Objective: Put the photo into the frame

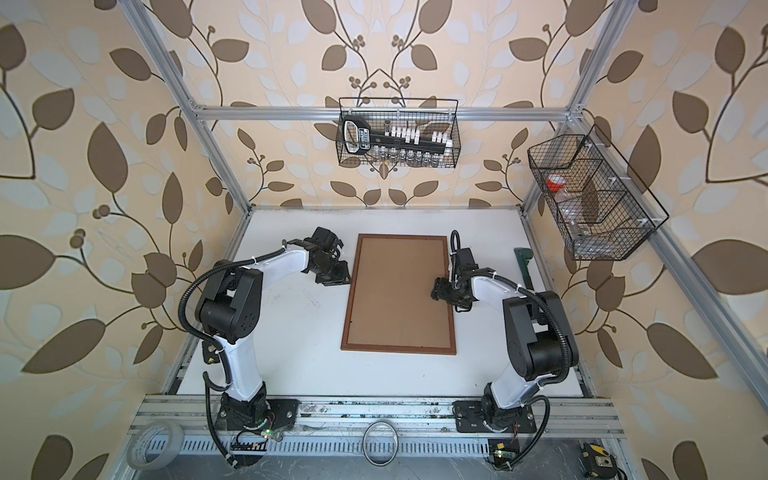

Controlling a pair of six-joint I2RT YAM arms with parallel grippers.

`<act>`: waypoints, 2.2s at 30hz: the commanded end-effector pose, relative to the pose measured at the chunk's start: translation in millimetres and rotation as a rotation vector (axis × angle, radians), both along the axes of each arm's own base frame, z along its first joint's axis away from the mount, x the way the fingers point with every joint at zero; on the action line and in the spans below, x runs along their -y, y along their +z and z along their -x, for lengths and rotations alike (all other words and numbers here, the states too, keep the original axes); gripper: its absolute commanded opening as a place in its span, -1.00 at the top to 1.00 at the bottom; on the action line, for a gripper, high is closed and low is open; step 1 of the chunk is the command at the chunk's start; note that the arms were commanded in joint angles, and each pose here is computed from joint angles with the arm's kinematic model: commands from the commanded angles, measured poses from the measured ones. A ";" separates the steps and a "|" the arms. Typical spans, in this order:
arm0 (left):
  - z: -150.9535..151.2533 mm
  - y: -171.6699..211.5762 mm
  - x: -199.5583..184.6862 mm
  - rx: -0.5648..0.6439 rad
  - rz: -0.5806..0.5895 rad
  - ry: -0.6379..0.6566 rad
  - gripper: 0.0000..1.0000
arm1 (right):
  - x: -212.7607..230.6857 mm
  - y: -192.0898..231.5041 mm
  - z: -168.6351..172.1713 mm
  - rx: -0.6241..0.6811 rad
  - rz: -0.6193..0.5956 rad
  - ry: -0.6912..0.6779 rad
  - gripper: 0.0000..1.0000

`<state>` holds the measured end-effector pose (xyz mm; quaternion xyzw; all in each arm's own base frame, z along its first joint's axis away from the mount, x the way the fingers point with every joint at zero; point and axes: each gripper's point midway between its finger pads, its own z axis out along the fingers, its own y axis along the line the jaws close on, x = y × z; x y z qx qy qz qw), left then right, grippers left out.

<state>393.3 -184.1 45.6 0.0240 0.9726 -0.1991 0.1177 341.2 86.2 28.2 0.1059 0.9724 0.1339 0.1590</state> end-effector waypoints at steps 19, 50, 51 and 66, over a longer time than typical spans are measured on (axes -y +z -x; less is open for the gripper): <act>10.0 -14.4 8.4 -0.036 -0.024 -0.050 0.35 | -6.9 -8.4 3.2 -0.035 -0.020 0.025 -0.49; 26.2 -64.6 11.5 -0.138 -0.207 -0.101 0.41 | -6.4 -6.8 2.0 -0.030 -0.019 0.023 -0.49; 26.8 -69.1 12.0 -0.148 -0.221 -0.101 0.42 | -6.6 -7.2 2.2 -0.032 -0.021 0.022 -0.49; -8.8 15.5 47.3 0.023 -0.146 -0.076 -0.04 | -6.1 -2.9 -1.6 -0.028 -0.014 0.019 -0.49</act>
